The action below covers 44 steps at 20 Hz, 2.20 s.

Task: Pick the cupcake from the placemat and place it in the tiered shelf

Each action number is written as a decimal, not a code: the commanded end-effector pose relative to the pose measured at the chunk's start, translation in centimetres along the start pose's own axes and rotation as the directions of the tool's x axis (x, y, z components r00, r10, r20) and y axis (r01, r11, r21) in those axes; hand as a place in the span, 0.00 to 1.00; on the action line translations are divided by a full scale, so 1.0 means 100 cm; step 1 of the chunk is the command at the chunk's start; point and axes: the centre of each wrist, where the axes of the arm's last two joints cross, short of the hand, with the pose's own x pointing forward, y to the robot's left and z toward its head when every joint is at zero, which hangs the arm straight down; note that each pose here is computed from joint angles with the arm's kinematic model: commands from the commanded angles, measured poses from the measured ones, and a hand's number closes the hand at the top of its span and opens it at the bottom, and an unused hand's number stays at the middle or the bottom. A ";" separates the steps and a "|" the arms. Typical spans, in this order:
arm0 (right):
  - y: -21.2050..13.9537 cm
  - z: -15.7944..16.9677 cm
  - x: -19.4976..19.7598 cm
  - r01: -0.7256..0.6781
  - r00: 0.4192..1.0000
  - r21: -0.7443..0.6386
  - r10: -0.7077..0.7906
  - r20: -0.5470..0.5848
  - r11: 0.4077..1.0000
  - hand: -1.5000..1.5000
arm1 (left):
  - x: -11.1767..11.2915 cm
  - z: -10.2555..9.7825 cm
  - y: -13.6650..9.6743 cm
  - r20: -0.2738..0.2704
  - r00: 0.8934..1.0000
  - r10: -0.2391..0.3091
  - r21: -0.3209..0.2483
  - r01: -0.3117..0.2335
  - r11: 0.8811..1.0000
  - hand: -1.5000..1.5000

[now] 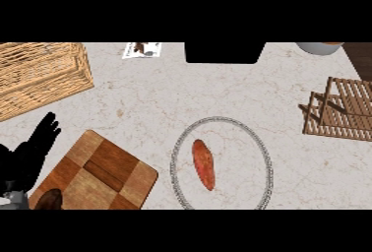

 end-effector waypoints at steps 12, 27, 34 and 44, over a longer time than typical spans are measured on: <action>0.070 -0.068 -0.039 -0.012 0.998 -0.024 0.011 -0.068 1.000 1.00 | 0.009 0.000 -0.018 0.008 1.000 0.001 -0.009 -0.001 1.000 0.50; 0.108 -0.097 -0.089 -0.083 0.985 0.018 0.085 -0.151 0.996 0.00 | 0.007 -0.010 -0.018 -0.004 1.000 0.000 -0.008 0.000 1.000 0.50; 0.086 -0.098 -0.098 0.132 0.982 -0.040 -0.136 -0.132 0.990 0.00 | 0.019 -0.001 -0.009 0.013 1.000 0.000 -0.004 0.000 1.000 0.50; 0.036 -0.084 -0.100 0.483 0.862 -0.058 -0.486 -0.143 0.874 0.00 | 0.007 -0.007 -0.005 -0.010 1.000 0.009 -0.006 -0.009 1.000 0.50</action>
